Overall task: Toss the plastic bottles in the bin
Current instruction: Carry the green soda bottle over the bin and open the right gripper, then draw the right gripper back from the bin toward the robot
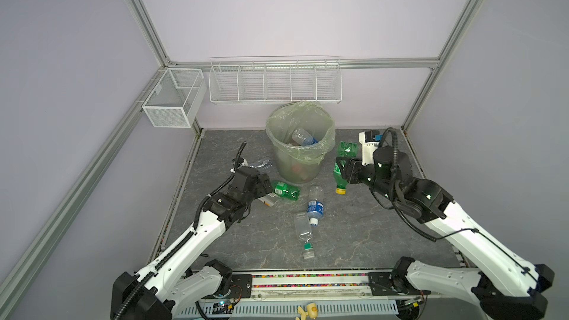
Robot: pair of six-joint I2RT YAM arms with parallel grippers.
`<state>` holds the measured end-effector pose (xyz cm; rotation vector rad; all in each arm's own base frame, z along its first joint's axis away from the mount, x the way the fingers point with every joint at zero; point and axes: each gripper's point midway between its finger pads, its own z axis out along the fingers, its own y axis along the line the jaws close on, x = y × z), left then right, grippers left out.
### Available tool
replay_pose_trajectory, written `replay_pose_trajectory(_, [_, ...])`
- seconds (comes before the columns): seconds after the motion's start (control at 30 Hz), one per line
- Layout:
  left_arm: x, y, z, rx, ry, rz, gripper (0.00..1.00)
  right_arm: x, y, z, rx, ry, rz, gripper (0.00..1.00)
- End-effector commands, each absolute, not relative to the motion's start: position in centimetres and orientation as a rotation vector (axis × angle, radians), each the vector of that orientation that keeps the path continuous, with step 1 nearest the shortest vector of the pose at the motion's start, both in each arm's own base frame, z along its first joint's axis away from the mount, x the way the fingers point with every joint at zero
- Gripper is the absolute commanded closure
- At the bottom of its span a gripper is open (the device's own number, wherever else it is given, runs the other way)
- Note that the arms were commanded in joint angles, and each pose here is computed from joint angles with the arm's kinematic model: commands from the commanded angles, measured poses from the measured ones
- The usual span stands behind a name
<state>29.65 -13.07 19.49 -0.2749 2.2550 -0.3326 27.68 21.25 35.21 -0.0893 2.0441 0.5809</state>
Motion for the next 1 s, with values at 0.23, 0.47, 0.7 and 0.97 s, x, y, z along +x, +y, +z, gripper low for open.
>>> replay_pose_trajectory(0.23, [29.6,-12.4,19.3,-0.297,2.248,-0.313,0.01,34.6,26.2,42.4,-0.185,1.885,0.532,0.42])
replay_pose_trajectory(0.47, [29.7,-12.5,20.3,-0.305,2.230,-0.326,0.01,41.7,29.9,44.2,-0.242,1.895,0.567,0.14])
replay_pose_trajectory(0.7, [29.4,-12.2,20.5,-0.309,2.216,-0.330,0.01,39.9,28.9,46.0,-0.264,1.873,0.576,0.12])
replay_pose_trajectory(0.97, [30.2,-13.0,20.0,-0.288,2.236,-0.335,0.01,35.3,25.0,43.9,-0.223,1.884,0.590,0.12])
